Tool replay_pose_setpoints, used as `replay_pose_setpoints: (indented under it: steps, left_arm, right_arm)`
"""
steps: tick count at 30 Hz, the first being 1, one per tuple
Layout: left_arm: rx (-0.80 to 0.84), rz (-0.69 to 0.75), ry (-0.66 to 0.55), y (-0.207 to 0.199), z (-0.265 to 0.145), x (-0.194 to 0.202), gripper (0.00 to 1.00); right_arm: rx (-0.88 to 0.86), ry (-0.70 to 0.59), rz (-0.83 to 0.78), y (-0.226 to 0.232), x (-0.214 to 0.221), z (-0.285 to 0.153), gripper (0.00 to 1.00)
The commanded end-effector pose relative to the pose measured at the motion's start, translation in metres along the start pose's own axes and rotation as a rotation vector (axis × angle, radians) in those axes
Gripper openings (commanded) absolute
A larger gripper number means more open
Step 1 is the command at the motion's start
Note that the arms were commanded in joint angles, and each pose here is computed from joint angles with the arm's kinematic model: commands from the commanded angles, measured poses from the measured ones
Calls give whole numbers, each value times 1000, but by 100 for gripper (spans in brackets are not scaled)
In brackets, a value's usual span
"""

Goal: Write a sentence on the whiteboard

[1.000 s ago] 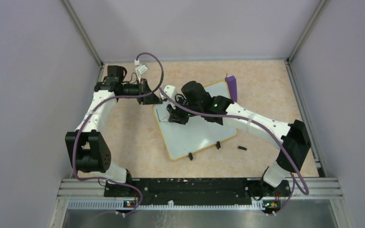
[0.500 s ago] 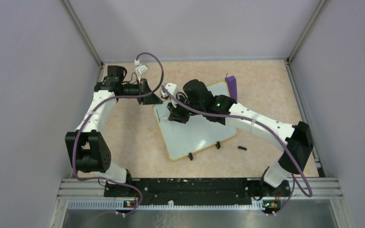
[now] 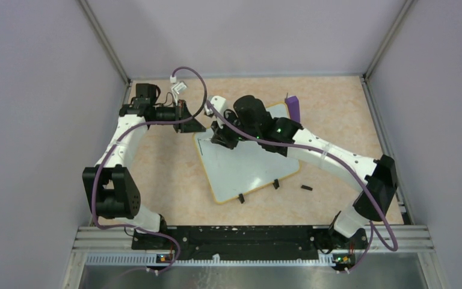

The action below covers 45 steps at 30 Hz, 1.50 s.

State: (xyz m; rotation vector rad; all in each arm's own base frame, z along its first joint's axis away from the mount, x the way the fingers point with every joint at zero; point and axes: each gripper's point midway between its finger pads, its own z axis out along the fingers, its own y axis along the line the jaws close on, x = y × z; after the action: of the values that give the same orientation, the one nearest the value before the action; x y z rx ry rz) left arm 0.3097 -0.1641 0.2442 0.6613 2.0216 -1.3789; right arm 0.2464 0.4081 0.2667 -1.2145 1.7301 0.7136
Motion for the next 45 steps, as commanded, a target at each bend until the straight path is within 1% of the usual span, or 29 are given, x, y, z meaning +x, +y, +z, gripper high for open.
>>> replay_pose_setpoints:
  steps: [1, 14, 29, 36, 45]
  left_arm:
    - [-4, 37, -15, -5, -2, -3, 0]
    - [-4, 38, -15, -5, -2, -3, 0]
    - [-7, 38, -14, -4, -2, -2, 0]
    - [-9, 37, -14, -4, -2, -2, 0]
    - [-10, 32, -13, -2, -2, -2, 0]
  right_arm:
    - [21, -105, -14, -3, -40, -7, 0]
    - [7, -68, -17, -2, -26, 8, 0]
    - [43, -68, -34, -11, -26, 17, 0]
    - [78, -71, -18, -23, -27, 12, 0]
    - [118, -56, 0, -37, -16, 0, 0]
